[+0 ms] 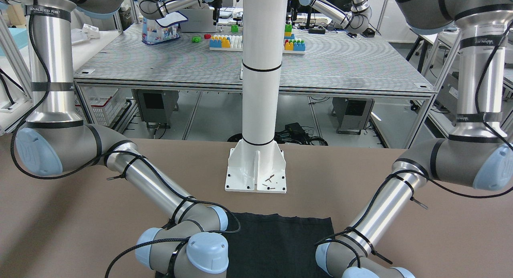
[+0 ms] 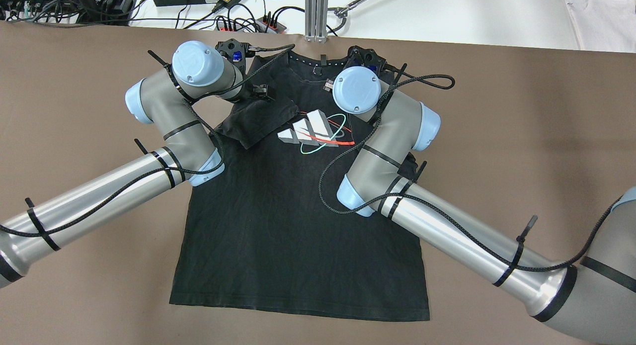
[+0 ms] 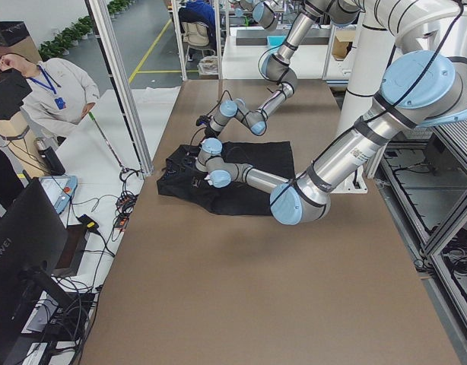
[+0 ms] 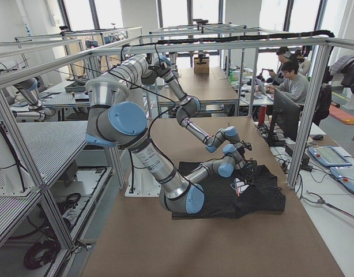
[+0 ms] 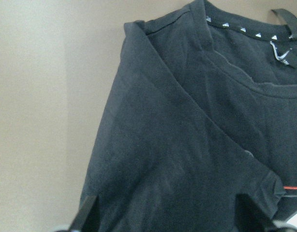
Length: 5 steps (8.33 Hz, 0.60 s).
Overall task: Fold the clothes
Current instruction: 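Fold the sleeve nearest the right gripper inward onto the chest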
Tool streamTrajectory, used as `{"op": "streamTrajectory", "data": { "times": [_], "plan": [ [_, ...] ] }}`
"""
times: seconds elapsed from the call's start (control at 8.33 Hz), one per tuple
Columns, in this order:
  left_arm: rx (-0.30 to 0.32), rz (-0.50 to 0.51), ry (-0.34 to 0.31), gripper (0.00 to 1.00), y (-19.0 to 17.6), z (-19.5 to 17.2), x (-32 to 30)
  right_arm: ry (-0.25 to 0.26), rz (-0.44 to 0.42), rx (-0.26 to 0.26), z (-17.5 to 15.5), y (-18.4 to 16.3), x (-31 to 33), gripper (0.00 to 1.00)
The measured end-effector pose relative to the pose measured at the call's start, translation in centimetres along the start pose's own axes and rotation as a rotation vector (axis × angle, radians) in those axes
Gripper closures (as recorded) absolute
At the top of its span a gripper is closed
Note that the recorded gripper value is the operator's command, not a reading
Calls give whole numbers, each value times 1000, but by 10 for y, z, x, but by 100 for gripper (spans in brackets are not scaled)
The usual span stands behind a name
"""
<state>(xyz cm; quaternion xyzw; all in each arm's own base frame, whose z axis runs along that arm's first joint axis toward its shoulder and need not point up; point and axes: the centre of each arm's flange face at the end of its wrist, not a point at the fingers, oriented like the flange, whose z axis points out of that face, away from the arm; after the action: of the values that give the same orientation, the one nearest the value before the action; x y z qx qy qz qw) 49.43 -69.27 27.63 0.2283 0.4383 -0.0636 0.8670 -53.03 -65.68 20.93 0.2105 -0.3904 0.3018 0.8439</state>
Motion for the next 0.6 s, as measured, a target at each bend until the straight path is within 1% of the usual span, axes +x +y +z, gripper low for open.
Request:
{"op": "streamTrajectory", "data": {
  "times": [0.12, 0.24, 0.48, 0.6],
  "plan": [
    [1, 1, -2, 0, -1, 0, -2, 9, -1, 10, 4, 6, -9, 6],
    [2, 1, -2, 0, -2, -1, -3, 17, -7, 16, 8, 12, -11, 6],
    [6, 0, 3, 0, -3, -3, -1, 29, -51, 19, 15, 21, 0, 5],
    [13, -1, 16, 0, -4, -9, 4, 19, -85, 18, 12, 22, 6, 5]
  ]
}}
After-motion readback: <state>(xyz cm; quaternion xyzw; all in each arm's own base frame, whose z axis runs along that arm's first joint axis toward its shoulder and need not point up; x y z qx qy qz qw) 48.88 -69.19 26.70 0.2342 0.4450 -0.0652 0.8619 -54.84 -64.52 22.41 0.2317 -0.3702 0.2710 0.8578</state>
